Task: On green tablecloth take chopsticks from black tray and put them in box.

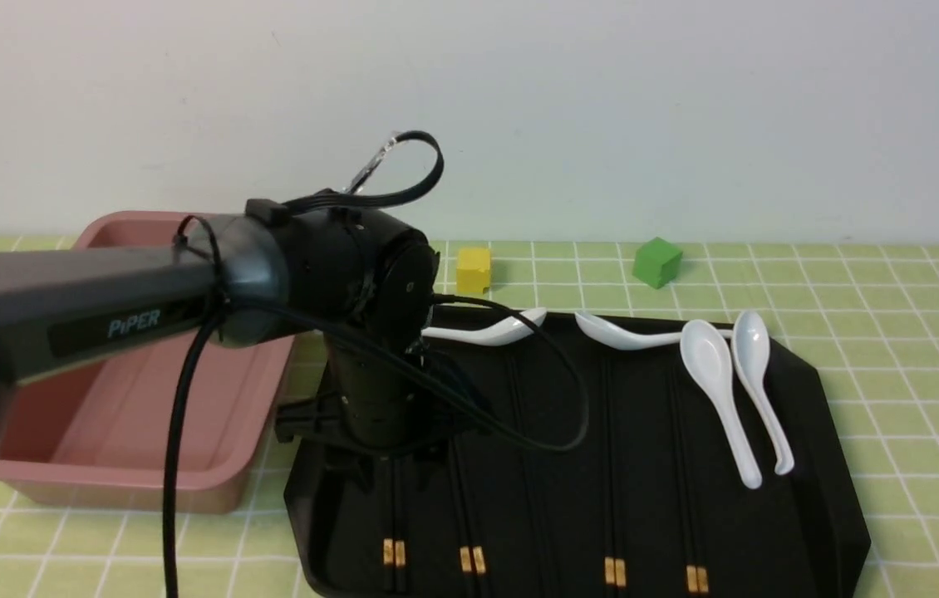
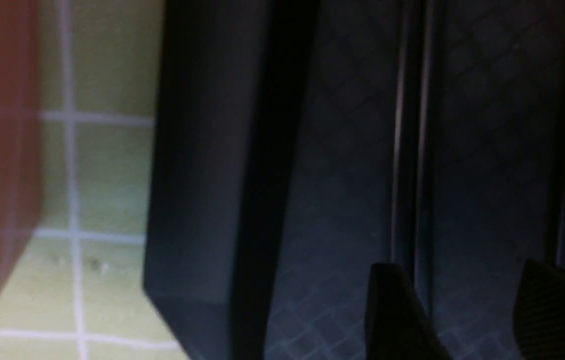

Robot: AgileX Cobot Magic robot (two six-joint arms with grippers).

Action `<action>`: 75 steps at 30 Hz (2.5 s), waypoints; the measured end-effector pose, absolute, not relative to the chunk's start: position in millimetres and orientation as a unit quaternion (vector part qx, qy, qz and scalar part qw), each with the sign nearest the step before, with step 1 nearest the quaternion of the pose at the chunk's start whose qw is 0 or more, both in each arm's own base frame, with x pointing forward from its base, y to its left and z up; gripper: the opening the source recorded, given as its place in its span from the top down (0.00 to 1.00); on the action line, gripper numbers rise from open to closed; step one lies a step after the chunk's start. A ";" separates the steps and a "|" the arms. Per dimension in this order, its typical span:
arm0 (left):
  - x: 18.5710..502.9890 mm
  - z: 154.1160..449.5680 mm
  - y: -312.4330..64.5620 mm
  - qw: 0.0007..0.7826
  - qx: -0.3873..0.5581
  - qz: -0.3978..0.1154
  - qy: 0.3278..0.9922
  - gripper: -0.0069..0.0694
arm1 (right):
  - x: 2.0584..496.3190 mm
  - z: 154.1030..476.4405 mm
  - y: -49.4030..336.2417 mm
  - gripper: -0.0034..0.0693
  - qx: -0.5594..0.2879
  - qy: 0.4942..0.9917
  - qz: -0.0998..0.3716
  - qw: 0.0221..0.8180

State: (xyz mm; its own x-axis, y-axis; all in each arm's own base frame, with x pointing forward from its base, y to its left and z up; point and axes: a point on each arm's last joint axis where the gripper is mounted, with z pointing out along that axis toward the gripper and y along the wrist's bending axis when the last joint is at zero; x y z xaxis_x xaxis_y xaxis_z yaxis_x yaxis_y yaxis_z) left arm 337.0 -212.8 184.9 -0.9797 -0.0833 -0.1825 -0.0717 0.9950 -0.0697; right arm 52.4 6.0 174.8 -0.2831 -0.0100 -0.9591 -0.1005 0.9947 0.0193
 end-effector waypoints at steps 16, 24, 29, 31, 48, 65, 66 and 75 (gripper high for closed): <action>344.5 150.9 -216.9 0.073 -0.062 -0.015 0.995 0.60 | 52.4 174.8 6.0 0.62 -0.035 0.800 0.038 0.598; 340.6 164.8 -218.3 0.076 -0.080 -0.041 0.993 0.76 | 52.4 174.8 6.0 0.62 -0.035 0.800 0.037 0.598; 326.5 252.3 -200.6 0.139 -0.092 -0.096 0.981 0.76 | 52.4 174.8 6.0 0.62 -0.035 0.800 0.038 0.598; 324.9 288.2 -177.3 0.174 -0.098 -0.102 0.975 0.76 | 52.4 174.8 6.0 0.62 -0.035 0.800 0.038 0.598; 392.2 237.5 -6.5 0.143 -0.122 0.010 0.982 0.76 | 52.4 174.8 6.0 0.62 -0.035 0.800 0.038 0.598; 388.3 282.4 -2.6 0.155 -0.134 0.024 0.978 0.83 | 52.4 174.8 6.0 0.62 -0.035 0.800 0.038 0.598; 383.7 291.7 -3.0 0.161 -0.135 0.020 0.977 0.87 | 52.4 174.8 6.0 0.62 -0.035 0.800 0.038 0.598; 251.0 401.0 -14.9 0.300 -0.080 -0.078 0.947 0.93 | 52.4 174.8 6.0 0.62 -0.035 0.800 0.038 0.598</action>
State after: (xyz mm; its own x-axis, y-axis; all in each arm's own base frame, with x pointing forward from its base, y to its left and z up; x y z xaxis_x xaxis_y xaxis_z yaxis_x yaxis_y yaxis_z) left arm 251.0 -14.9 401.0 -0.8069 -0.1985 -0.5563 -0.1051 0.9751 -0.1955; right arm 52.4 6.0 174.8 -0.2830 -0.0101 -0.9591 -0.1005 0.9947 0.0192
